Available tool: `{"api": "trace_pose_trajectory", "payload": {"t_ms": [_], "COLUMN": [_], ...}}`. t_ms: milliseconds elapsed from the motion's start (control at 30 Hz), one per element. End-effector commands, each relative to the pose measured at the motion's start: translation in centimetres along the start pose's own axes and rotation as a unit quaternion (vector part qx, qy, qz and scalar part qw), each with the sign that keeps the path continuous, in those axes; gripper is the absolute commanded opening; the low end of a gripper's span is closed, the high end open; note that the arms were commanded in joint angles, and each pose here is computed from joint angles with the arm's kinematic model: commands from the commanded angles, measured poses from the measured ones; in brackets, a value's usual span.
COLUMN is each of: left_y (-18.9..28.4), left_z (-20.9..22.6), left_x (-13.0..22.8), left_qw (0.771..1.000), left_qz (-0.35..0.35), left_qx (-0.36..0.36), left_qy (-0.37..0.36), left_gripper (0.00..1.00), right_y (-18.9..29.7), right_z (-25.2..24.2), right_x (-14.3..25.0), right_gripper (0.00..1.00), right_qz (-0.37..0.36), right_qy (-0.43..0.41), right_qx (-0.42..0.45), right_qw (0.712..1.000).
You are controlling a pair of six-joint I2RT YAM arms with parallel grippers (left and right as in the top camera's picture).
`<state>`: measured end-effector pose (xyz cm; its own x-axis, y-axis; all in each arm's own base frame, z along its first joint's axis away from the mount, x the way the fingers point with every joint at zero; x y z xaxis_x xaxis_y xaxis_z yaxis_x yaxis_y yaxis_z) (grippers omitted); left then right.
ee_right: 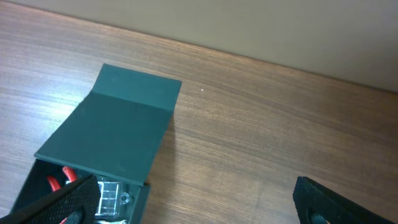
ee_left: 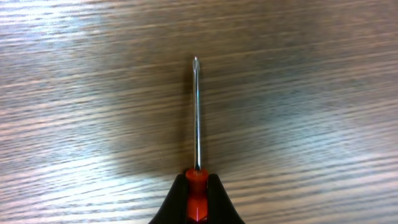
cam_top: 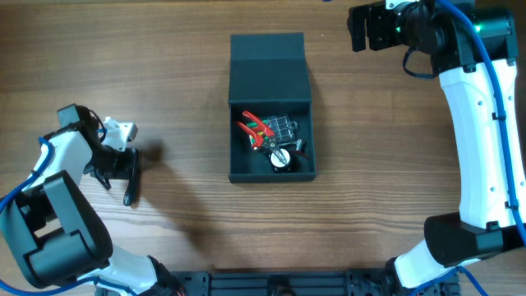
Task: Pack container
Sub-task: 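Carry the screwdriver into the green box and release it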
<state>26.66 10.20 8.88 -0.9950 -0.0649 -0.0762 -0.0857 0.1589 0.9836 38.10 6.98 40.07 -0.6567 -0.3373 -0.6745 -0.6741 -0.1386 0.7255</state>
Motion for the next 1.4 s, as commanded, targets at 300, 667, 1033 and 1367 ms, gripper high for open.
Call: {"api": "trace_pose_trajectory", "payload": {"t_ms": [300,667,1033,1367], "left_y": [1.7,8.1,15.7,14.9], "left_z": [-1.9,-8.3,-19.9,-31.0], "left_x": [-2.1,-5.2,-8.3,-5.6], "left_qw": [1.000,0.993,0.951,0.845], "left_qz": [-0.007,-0.048,-0.142,-0.181], "left_qx": [-0.003,-0.006,-0.002,-0.018], "left_qy": [-0.009,-0.106,-0.273,-0.502], "left_gripper": [0.04,0.04,0.04,0.04], "right_y": [-0.6,-0.6,-0.6,-0.3], "right_z": [-0.3,-0.3,-0.3,-5.5], "right_x": [0.1,0.1,0.1,1.2], "right_gripper": [1.00,1.00,1.00,1.00], "right_qz": [0.009,0.009,0.007,-0.003], "right_qy": [-0.002,-0.012,-0.065,-0.212], "right_qx": [0.010,0.010,0.011,0.055], "right_qw": [1.000,1.000,0.998,0.976]}}
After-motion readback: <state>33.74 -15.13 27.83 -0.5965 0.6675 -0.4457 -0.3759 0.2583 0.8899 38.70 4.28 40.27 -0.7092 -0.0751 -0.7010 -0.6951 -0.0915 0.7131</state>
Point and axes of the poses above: each gripper's point midway between its finger pads, its own y axis back along the fingers, its own z axis along the line the jaws close on, x = y × z, the point moved 9 cm from there along y, back along the fingers, and after that the axes turned 7 degrees about y, right-handed, at the moved point
